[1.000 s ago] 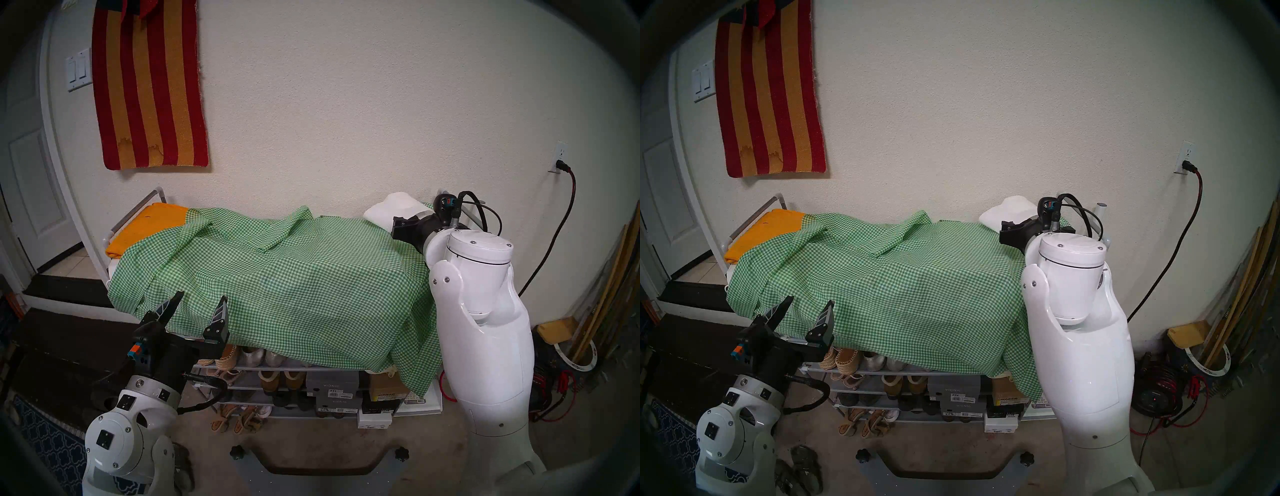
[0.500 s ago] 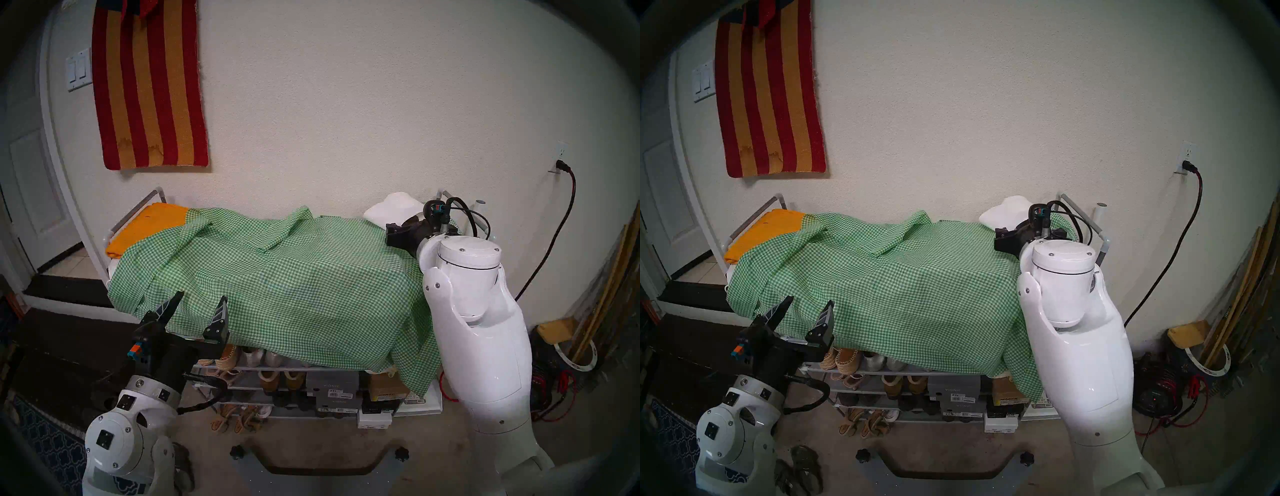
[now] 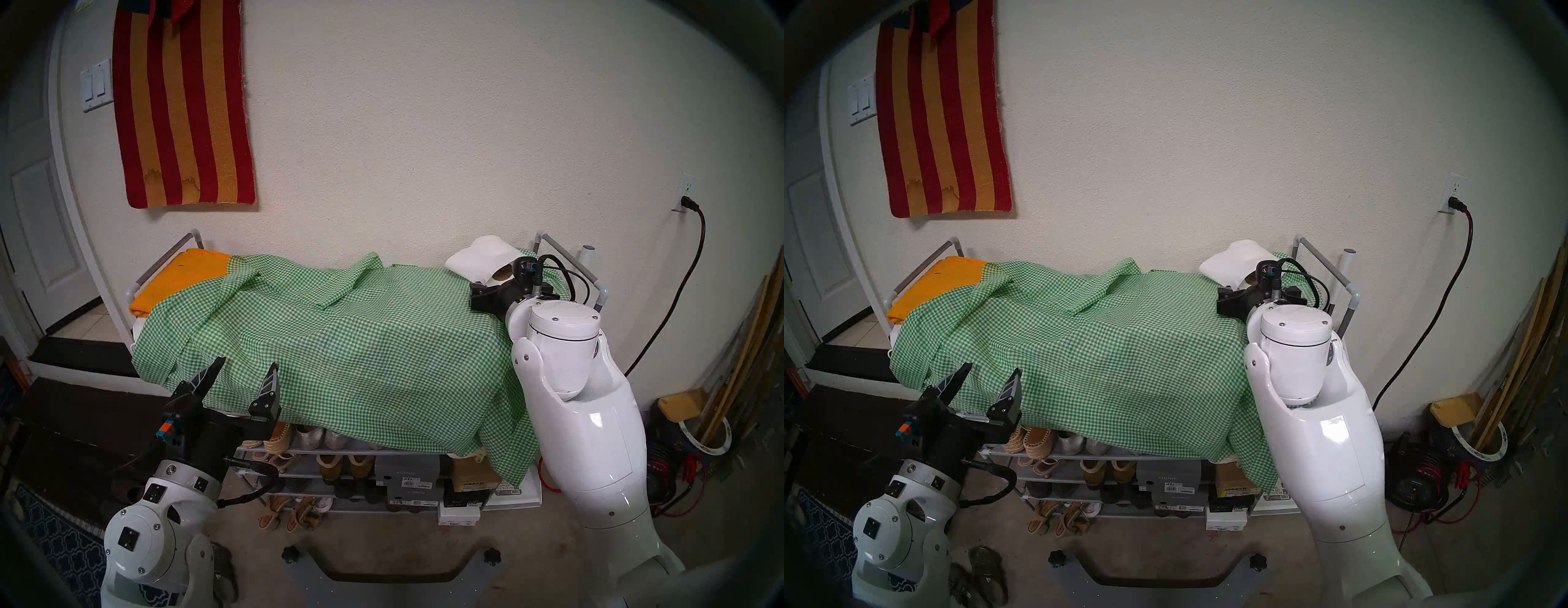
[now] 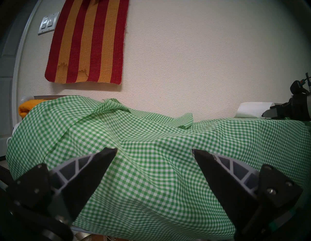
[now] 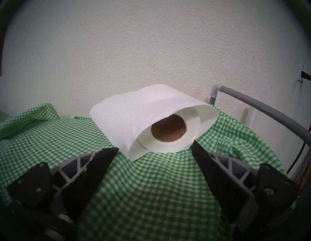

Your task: Lift the object off the cloth, cover the shoe rack with the cloth, put the object back

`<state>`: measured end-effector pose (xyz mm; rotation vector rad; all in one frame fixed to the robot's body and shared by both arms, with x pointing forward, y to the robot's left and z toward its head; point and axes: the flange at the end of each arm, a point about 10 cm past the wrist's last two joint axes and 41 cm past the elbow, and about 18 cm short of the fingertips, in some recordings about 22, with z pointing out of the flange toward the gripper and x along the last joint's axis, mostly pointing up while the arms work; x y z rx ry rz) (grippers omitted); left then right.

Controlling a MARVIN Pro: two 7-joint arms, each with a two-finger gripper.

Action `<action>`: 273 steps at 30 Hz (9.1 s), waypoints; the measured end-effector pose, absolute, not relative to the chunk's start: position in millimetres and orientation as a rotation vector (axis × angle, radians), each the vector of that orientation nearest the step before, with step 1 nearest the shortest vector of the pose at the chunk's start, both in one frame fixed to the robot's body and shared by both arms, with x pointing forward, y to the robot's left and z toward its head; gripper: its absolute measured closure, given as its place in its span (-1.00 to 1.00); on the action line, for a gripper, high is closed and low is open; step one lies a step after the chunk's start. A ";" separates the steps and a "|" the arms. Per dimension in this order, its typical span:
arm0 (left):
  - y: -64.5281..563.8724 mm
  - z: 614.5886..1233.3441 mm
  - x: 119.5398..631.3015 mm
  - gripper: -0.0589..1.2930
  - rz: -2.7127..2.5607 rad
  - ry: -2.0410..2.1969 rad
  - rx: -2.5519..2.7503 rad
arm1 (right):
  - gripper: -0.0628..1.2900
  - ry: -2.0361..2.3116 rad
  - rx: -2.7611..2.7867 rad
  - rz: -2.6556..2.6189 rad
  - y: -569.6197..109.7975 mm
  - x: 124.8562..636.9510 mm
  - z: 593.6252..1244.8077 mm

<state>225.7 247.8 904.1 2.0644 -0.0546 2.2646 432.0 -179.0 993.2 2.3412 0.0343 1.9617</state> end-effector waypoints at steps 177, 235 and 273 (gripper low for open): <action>247.7 904.1 225.7 -0.97 2.264 -0.055 2.064 | 0.67 -0.414 1.370 2.194 -121.0 440.4 1068.9; 247.7 904.0 225.7 -0.97 2.264 -0.056 2.064 | 0.70 -0.699 1.229 1.854 -321.4 337.8 1165.1; 247.7 904.0 225.7 -0.97 2.264 -0.056 2.064 | 0.70 -0.891 1.509 1.649 -446.6 289.9 1115.3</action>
